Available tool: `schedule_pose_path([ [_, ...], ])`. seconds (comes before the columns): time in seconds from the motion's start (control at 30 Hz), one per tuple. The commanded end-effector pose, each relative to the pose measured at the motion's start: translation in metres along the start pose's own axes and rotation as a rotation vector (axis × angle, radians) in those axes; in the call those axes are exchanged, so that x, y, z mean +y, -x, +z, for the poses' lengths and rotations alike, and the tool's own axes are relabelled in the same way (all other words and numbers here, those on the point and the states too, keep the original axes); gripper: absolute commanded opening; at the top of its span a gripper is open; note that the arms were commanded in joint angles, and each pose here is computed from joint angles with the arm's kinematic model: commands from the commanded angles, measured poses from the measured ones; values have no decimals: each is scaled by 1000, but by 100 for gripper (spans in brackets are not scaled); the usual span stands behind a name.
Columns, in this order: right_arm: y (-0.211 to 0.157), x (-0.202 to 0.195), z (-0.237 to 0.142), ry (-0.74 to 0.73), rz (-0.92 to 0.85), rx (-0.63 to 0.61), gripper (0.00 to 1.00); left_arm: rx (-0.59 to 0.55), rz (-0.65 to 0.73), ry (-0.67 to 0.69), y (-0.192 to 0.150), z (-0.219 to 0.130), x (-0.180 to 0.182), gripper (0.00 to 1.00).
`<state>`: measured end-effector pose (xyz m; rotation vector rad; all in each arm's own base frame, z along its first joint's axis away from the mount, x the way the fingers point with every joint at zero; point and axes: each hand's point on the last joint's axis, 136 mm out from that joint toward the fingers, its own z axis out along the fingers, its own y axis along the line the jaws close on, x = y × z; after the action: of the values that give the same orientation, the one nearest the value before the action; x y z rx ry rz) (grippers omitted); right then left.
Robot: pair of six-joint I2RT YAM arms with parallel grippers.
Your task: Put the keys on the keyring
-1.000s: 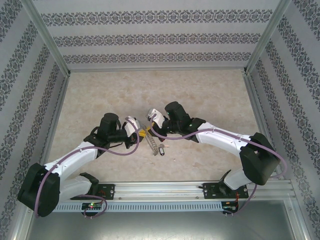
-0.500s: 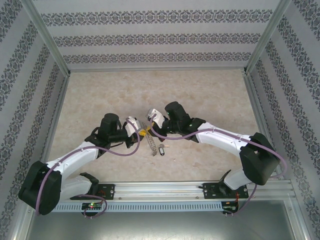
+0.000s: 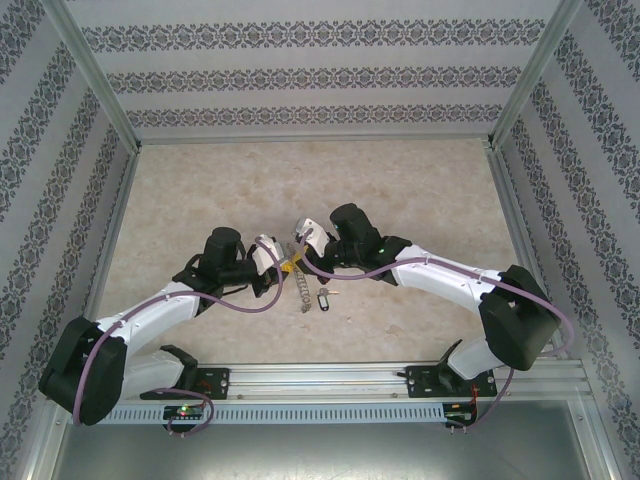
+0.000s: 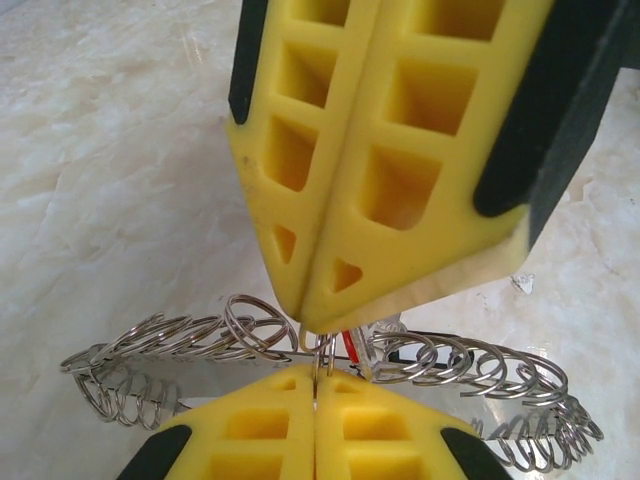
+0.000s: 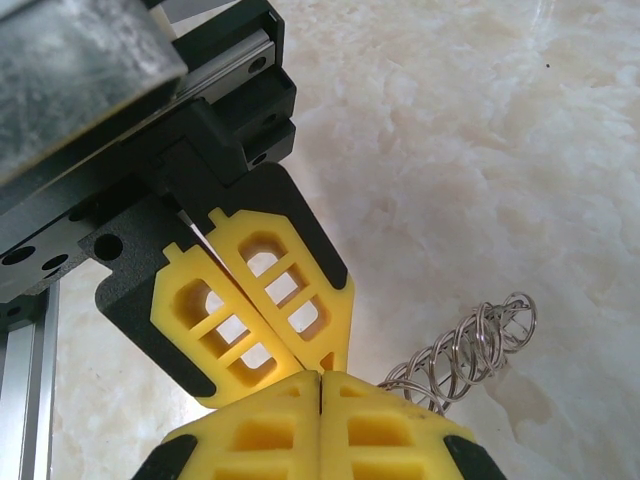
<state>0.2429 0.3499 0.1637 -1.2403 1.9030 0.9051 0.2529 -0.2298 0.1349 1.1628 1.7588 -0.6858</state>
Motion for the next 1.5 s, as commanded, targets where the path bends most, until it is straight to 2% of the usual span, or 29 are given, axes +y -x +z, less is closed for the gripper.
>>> schedule_pose_path([
  [0.0, 12, 3, -5, 21, -24, -50, 0, -54, 65, -3, 18, 2, -1, 9],
  [0.17, 12, 3, -5, 23, -22, -51, 0, -65, 71, -23, 20, 2, -4, 13],
  [0.47, 10, 6, -5, 41, -20, -45, 0, -65, 76, 2, 20, 3, 0, 13],
  [0.67, 9, 6, -6, 42, -18, -44, 0, -45, 73, -3, 15, 3, -2, 9],
  [0.83, 10, 6, -6, 38, -15, -46, 0, -32, 65, -6, 12, 3, -2, 0],
  [1.13, -7, -15, -10, -65, 64, -16, 0, -54, 64, 19, 12, 2, -1, 0],
  [1.47, -15, -18, -8, -75, 108, -18, 0, -77, 55, 25, 10, 3, -1, 0],
])
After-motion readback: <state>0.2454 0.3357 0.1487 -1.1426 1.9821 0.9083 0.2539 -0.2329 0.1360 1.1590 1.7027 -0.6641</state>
